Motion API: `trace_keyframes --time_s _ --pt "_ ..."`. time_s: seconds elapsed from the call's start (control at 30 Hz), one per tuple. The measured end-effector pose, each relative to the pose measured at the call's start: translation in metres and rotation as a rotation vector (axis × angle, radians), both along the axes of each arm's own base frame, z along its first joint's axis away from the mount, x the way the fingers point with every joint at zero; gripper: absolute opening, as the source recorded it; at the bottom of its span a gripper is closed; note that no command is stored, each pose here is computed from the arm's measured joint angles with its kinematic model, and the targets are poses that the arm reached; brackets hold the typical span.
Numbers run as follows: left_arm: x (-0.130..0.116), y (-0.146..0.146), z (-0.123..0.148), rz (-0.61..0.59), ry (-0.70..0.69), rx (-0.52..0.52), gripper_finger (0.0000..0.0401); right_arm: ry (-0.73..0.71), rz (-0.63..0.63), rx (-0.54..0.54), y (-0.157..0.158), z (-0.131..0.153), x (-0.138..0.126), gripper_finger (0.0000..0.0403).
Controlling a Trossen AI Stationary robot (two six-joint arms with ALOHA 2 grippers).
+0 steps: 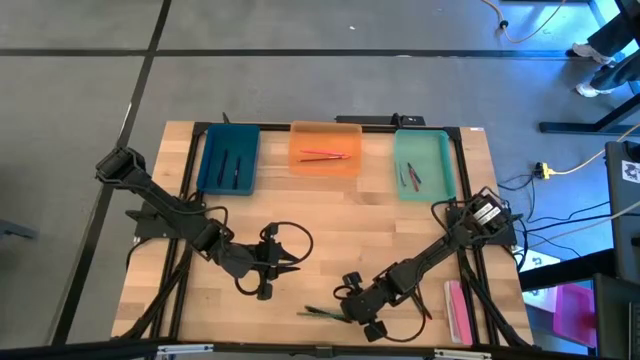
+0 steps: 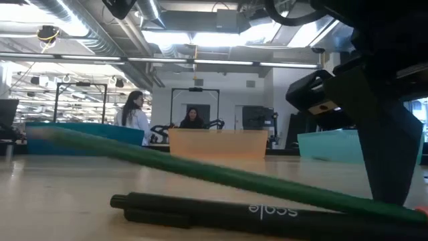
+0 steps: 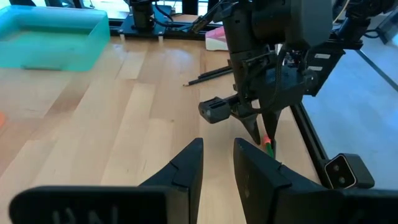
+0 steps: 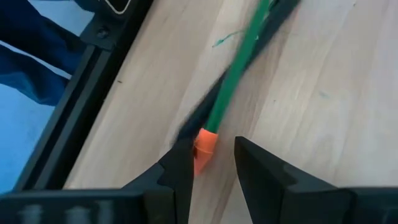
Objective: Sort crayons/erasers/pens/pencils in bins
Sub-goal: Put the green pencil into the orange bin
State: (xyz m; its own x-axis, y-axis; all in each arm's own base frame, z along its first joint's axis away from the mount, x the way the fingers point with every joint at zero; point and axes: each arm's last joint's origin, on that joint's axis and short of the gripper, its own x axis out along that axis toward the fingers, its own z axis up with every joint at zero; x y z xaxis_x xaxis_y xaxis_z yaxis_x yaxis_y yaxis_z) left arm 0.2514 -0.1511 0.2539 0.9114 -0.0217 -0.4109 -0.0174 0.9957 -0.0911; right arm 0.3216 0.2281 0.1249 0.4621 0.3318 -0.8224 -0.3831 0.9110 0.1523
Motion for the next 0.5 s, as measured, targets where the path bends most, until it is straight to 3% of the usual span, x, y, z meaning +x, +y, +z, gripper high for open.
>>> trace_keyframes --time_s 0.5 --pt "-0.0001 -0.0001 0.0000 -0.001 0.000 0.001 0.0080 -0.002 -0.022 -0.059 -0.0029 -0.0019 -0.0012 0.0120"
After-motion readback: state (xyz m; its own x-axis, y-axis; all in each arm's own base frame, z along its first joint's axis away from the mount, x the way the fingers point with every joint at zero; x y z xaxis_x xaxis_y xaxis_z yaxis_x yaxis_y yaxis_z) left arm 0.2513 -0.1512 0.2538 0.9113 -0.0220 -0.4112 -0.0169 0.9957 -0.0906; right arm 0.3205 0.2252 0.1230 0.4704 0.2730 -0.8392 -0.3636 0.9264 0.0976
